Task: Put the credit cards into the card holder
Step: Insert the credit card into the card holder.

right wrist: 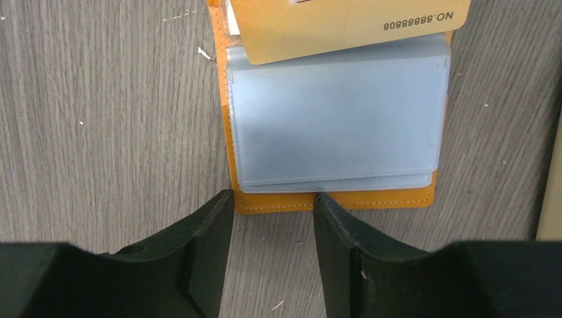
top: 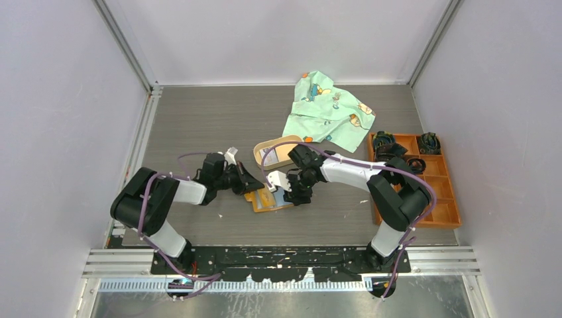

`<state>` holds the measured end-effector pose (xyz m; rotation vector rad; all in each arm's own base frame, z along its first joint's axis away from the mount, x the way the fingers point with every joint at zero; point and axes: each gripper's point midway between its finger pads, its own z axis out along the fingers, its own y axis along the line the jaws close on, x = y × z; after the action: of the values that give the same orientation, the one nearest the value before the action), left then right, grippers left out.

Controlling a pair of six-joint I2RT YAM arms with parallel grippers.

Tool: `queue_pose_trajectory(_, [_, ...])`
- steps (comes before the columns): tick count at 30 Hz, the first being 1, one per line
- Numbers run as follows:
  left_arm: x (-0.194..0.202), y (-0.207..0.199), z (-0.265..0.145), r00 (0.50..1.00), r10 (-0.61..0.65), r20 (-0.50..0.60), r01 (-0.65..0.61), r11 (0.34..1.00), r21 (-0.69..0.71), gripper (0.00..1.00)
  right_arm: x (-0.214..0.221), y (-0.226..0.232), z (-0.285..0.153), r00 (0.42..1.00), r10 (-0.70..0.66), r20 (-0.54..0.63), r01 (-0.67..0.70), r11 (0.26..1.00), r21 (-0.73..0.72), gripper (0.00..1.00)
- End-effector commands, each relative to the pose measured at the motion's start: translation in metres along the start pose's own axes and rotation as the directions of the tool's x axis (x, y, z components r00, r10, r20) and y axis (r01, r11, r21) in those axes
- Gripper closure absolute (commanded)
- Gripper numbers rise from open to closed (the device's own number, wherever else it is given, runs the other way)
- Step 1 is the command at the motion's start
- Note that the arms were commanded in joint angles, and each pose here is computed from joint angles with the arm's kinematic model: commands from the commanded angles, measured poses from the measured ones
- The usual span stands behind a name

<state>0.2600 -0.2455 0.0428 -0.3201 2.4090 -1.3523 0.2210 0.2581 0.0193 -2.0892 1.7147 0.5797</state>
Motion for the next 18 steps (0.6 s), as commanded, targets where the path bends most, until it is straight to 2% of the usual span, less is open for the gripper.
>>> queue_pose_trajectory(1, [-0.009, -0.011, 0.002, 0.999, 0.028, 0.046, -0.030, 0.999, 0.043, 1.00, -0.002, 0.003, 0.003, 1.000, 0.001, 0.005, -0.001, 1.000, -0.002, 0.49])
queue_pose_trajectory(18, [-0.008, -0.001, 0.008, 0.999, -0.001, 0.052, -0.002, 0.999, 0.046, 1.00, 0.000, 0.003, 0.005, 1.000, 0.010, 0.000, -0.010, 1.000, 0.005, 0.49])
